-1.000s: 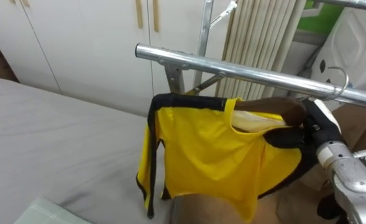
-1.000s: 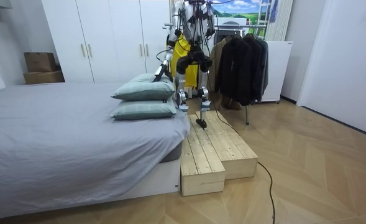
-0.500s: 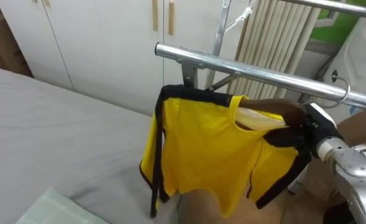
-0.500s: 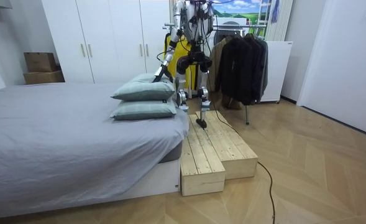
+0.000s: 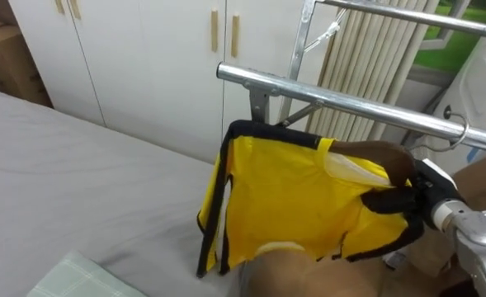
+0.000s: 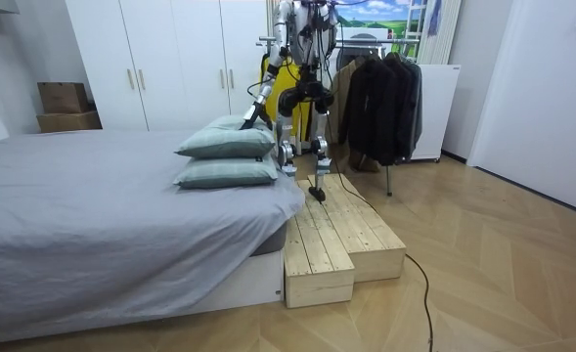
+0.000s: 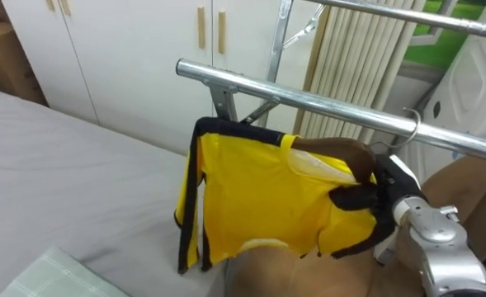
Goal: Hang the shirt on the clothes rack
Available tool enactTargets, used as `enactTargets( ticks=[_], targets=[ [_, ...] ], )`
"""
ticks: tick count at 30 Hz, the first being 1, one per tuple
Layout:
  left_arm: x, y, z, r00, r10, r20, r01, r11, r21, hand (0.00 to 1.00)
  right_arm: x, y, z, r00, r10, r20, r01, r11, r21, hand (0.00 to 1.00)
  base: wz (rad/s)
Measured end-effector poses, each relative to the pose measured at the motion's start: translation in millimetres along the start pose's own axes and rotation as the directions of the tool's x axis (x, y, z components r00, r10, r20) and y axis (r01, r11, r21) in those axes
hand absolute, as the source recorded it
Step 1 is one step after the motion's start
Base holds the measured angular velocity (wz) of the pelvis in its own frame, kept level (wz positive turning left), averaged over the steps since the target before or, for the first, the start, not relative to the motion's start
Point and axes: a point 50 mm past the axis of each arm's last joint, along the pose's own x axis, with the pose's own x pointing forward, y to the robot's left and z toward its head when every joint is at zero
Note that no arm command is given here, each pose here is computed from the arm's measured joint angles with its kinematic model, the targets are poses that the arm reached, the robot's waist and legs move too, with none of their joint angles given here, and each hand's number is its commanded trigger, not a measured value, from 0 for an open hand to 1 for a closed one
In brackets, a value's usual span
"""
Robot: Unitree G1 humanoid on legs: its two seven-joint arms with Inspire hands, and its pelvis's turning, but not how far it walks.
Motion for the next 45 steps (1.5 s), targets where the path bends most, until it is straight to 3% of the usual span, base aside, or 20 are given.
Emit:
enactTargets(
  ticks=[16, 17, 18, 19, 21, 30, 45],
  targets=[
    [-0.2, -0.4, 0, 1.0, 0.006, -0.004, -0.006, 1.0, -0.016, 0.0, -3, -6, -14, 0.998, -0.053, -0.02, 0.053, 0.999, 0.002, 0.98, 0.0],
    [-0.2, -0.4, 0, 1.0, 0.006, -0.004, -0.006, 1.0, -0.016, 0.0, -3, -6, -14, 0.998, -0.053, -0.02, 0.053, 0.999, 0.002, 0.85, 0.0],
    [-0.2, -0.4, 0, 1.0, 0.005, -0.004, -0.006, 1.0, -0.016, 0.0, -3, -6, -14, 0.998, -0.053, -0.02, 0.053, 0.999, 0.002, 0.62, 0.0],
    [-0.2, -0.4, 0, 1.0, 0.005, -0.004, -0.006, 1.0, -0.016, 0.0, -3, -6, -14, 0.998, -0.053, -0.02, 0.053, 0.999, 0.002, 0.53, 0.0],
    [-0.2, -0.4, 0, 1.0, 0.005, -0.005, -0.005, 1.0, -0.016, 0.0, -3, -6, -14, 0.998, -0.054, -0.021, 0.054, 0.999, 0.004, 0.0, 0.0],
    [-0.2, -0.6, -1, 1.0, 0.004, -0.006, -0.005, 1.0, -0.017, 0.0, -6, -16, -26, 0.991, -0.112, -0.076, 0.119, 0.989, 0.087, 0.0, -0.01],
    [0.7, 0.2, -3, 1.0, -0.015, -0.019, 0.015, 0.999, -0.039, 0.0, -6, -17, -24, 0.991, -0.112, -0.074, 0.117, 0.99, 0.08, 0.0, -0.01]
  ],
)
